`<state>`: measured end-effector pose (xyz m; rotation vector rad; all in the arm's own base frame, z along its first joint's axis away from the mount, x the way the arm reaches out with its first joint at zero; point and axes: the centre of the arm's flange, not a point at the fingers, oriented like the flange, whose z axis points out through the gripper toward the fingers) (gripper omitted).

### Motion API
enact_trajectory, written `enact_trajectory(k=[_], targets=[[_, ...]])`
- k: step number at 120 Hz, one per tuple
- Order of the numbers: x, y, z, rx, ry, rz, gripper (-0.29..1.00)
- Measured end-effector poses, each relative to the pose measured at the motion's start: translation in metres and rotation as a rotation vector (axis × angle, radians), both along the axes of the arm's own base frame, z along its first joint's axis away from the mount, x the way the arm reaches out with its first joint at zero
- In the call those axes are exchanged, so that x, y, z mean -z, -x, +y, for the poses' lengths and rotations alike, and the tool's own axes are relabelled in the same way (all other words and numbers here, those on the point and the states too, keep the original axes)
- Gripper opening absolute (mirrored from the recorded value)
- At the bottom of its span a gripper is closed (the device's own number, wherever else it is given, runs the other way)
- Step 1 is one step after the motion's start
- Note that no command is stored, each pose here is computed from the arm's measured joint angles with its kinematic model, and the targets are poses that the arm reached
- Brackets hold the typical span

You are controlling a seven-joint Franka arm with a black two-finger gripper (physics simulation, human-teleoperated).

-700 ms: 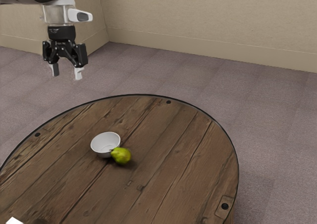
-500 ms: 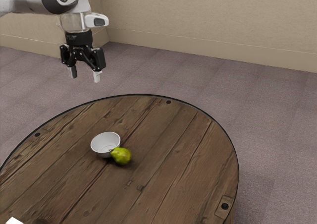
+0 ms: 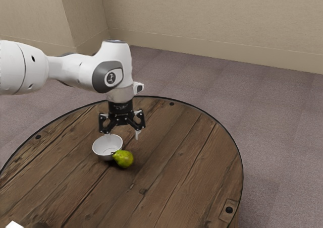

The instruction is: Place the pear in the bowl.

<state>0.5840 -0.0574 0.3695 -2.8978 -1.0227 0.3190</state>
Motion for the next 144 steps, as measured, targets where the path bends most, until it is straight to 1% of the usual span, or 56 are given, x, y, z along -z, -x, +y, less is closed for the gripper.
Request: enact_trajectory(k=[19, 29, 41, 53, 64, 76, 108, 129, 144], targets=[[0.032, 0.002, 0.015, -0.244, -0.054, -0.042, 0.68], [0.049, -0.001, 0.018, -0.33, -0.093, -0.068, 0.68], [0.075, 0.007, 0.021, -0.423, -0.122, -0.093, 0.68], [0.089, 0.012, 0.023, -0.51, -0.128, -0.142, 0.68], [0.091, 0.01, 0.024, -0.58, -0.123, -0.194, 0.68], [0.095, 0.008, 0.024, -0.646, -0.12, -0.224, 0.68], [0.107, 0.014, 0.029, -0.781, -0.131, -0.233, 0.67], [0.113, 0.016, 0.03, -0.839, -0.14, -0.228, 0.55], [0.115, 0.017, 0.031, -0.873, -0.146, -0.222, 0.49]])
